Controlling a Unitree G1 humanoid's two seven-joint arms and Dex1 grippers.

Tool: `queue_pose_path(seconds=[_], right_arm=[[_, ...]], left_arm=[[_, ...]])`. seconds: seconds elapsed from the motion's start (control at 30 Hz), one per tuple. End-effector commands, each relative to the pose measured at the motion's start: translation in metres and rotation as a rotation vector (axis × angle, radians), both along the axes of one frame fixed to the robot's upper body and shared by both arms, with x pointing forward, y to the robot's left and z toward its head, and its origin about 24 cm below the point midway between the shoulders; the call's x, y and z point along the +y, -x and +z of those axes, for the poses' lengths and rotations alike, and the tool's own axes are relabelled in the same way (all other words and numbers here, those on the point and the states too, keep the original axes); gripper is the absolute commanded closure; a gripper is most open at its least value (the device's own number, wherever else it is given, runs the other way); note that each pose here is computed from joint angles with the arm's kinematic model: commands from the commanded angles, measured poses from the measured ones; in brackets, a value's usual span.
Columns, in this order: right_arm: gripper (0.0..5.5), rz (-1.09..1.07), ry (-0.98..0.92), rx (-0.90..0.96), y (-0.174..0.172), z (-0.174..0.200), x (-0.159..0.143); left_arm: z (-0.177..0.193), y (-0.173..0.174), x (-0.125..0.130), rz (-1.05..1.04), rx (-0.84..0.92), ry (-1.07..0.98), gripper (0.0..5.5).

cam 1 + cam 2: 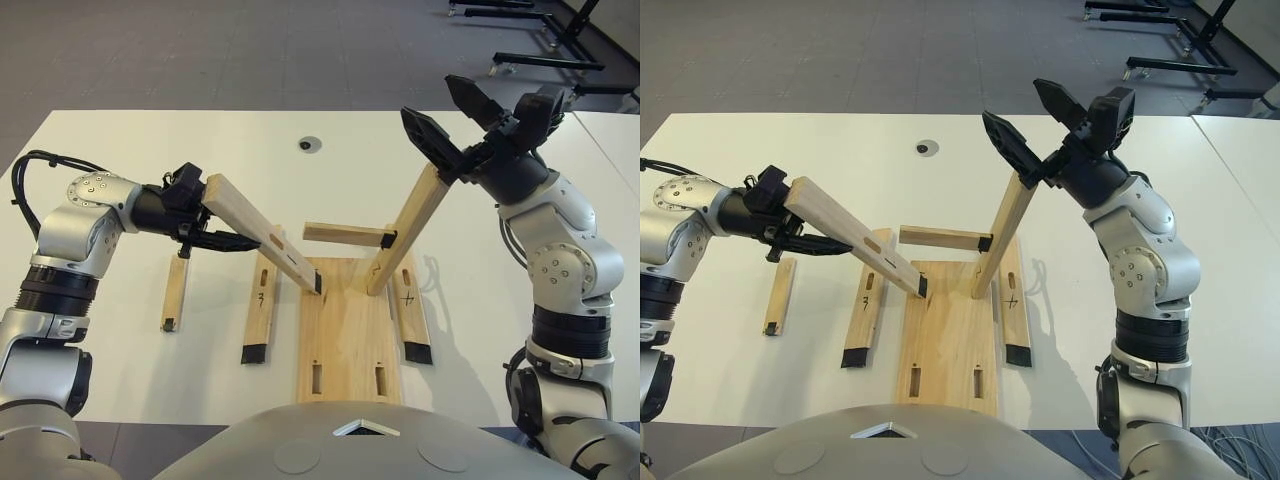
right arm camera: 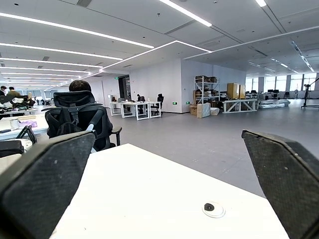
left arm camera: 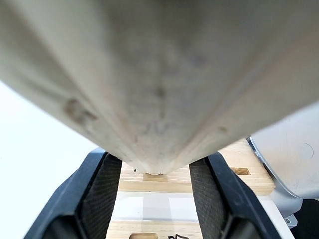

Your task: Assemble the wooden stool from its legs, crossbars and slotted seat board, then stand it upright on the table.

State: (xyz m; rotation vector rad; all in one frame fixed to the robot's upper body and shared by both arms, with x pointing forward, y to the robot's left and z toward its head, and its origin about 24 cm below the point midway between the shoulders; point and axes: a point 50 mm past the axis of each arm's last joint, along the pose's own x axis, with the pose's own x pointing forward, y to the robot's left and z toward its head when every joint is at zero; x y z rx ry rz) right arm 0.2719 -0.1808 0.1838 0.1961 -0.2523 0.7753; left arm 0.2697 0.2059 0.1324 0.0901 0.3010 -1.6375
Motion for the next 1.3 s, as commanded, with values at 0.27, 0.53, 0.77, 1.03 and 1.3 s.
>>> queue_pose_path(seconds=[0.27,0.53,0.77,1.03,1.3], right_arm=[[0.11,0.061,0.034,0.096,0.004,-0.017,0.006],[0.11,0.059,0.033,0.096,0.007,-0.017,0.007],[0.11,0.063,0.026,0.090,0.008,-0.016,0.008],[0.11,0.059,0.013,0.091,0.010,-0.017,0.010],[0.11,0.048,-0.001,0.093,0.014,-0.018,0.011]], left_arm=[[-0.028,0.003,0.003,0.023,0.151,-0.159,3.40],[-0.029,-0.001,0.003,0.058,0.069,-0.348,3.40],[-0.029,0.002,-0.004,-0.005,-0.095,-0.546,3.40],[-0.014,-0.001,-0.006,-0.065,-0.113,-0.631,3.40],[-0.014,0.000,-0.002,-0.079,-0.051,-0.763,3.40]])
